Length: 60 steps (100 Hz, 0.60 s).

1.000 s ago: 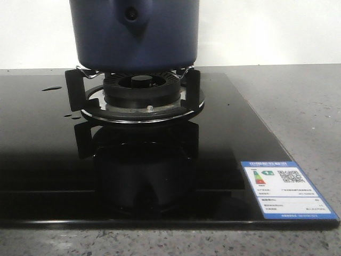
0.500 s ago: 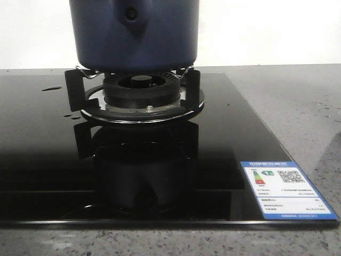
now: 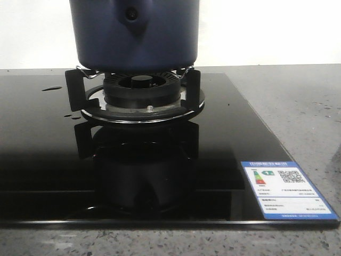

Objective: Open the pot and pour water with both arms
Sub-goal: 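Set the cup upright on the counter and open the right gripper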

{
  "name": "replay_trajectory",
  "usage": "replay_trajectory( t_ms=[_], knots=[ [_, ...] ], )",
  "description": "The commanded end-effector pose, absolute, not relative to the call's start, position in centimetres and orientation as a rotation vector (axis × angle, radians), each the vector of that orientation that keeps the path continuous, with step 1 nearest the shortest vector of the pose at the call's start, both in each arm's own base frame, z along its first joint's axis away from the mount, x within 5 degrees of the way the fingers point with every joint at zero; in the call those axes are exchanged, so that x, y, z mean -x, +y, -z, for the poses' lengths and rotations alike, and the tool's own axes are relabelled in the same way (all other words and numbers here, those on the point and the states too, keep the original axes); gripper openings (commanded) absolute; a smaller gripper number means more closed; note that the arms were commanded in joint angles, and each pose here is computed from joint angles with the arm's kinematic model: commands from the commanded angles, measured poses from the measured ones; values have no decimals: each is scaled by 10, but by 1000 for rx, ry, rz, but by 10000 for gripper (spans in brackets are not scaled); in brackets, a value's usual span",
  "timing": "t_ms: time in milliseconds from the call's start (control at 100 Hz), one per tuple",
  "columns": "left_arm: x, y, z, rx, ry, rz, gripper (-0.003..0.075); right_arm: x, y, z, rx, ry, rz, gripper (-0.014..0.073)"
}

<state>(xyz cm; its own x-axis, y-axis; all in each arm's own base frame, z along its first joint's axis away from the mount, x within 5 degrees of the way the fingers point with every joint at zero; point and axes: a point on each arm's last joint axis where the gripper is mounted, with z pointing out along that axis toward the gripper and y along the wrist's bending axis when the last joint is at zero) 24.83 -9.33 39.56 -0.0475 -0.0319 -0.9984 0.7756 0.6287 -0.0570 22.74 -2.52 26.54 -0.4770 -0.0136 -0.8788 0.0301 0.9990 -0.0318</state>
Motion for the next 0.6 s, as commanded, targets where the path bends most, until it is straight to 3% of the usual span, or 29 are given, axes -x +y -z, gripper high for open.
replay_trajectory(
  t_ms=[0, 70, 130, 590],
  knots=[
    [-236, -97, -419, -638, 1375, 823, 282, -227, -30, -283, -68, 1978, 89, 544],
    [-236, -97, -419, -640, 1374, 825, 282, -227, -29, -283, -67, 1977, 88, 638],
    [-236, -97, -419, -640, 1374, 825, 282, -225, -28, -285, -61, 1973, 80, 665],
    [-233, -108, -419, -716, 1332, 792, 282, -161, -15, -348, -8, 1668, 80, 664]
  ],
)
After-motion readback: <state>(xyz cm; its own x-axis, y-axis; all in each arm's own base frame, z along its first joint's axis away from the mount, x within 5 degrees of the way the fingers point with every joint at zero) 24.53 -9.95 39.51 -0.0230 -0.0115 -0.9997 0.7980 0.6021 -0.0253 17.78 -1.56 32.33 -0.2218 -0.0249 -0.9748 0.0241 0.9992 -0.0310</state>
